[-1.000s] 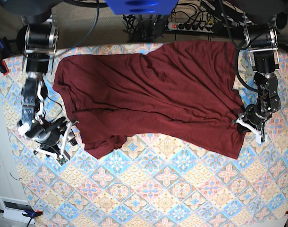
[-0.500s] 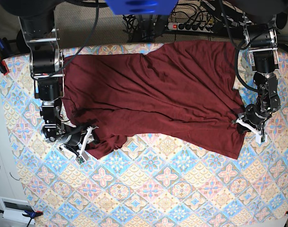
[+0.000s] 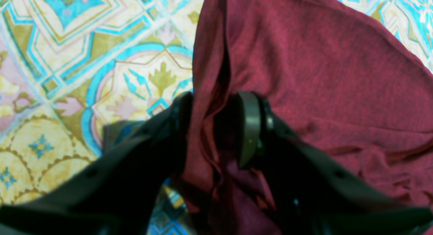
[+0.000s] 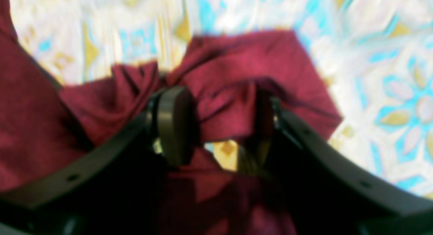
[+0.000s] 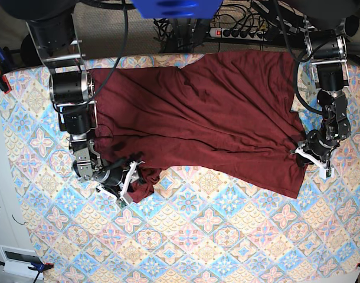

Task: Layout the t-shirt on the table in an organized manner, then fold the t-shirt properly
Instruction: 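Drag the shirt corner with the right gripper away from the shirt body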

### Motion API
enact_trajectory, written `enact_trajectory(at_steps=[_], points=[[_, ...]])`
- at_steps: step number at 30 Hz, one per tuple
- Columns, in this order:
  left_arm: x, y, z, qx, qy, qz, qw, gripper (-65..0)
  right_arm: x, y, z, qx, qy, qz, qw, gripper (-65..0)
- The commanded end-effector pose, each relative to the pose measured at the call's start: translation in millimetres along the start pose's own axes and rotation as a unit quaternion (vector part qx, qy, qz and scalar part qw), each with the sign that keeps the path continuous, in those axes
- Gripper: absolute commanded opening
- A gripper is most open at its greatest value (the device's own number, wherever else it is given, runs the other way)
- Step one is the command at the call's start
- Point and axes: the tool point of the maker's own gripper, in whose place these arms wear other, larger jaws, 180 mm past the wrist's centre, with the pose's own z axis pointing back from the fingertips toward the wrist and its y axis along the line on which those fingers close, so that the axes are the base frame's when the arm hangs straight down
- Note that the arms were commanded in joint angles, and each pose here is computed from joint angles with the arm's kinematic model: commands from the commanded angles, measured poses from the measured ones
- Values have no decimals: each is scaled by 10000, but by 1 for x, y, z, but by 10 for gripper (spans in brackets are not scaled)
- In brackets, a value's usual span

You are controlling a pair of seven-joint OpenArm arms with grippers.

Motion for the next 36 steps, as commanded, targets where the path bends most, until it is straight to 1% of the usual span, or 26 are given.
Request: enact_trajectory(at_steps=[1, 6, 7, 8, 9, 12, 13, 15, 16, 18, 22, 24, 26, 28, 31, 36], points=[[8, 4, 2, 39, 7, -70, 10000, -454, 39, -5, 4, -17, -424, 127, 9990, -361], [8, 4, 3, 41, 3, -64, 10000, -454, 27, 0, -1, 47, -263, 89, 9996, -366], [8, 4, 3, 41, 3, -64, 10000, -454, 26, 8, -5, 125, -235, 119, 9996, -373], [8, 4, 3, 41, 3, -64, 10000, -454, 29, 12, -7, 167, -290, 153, 9993, -394], [8, 4, 3, 41, 3, -64, 10000, -454, 31, 15, -8, 191, -369, 164, 9990, -436], [8, 4, 3, 44, -1, -58, 10000, -454, 39, 12, -6, 157, -547, 71, 9984, -614], [7, 5, 3, 45, 6, -58, 10000, -454, 45, 8, -3, 114, -651, 27, 9978, -650], [2, 6, 3, 58, 39, -50, 10000, -454, 69, 1, 6, -2, -1000, 76, 9950, -646], [1, 6, 3, 60, 31, -50, 10000, -454, 88, -3, 14, -79, -1254, 150, 9920, -638], [-1, 7, 3, 63, 46, -50, 10000, -454, 115, -10, 28, -221, -1606, 283, 9864, -644], [1, 9, 5, 86, 7, 2, 10000, -454, 152, -23, 59, -568, -1886, 507, 9791, -644], [8, 18, 8, 160, -121, 169, 9997, -454, 175, -24, 75, -706, -2118, 642, 9726, -644], [14, 28, 13, 245, -243, 371, 9987, -454, 197, -12, 84, -683, -2374, 724, 9663, -644], [19, 34, 16, 296, -343, 492, 9978, -454, 218, 1, 94, -575, -2682, 763, 9586, -644], [21, 36, 17, 309, -377, 527, 9974, -454, 258, 24, 112, -303, -3274, 733, 9415, -644], [26, 34, 19, 294, -446, 471, 9975, -454, 315, 58, 134, 111, -3896, 728, 9180, -644]])
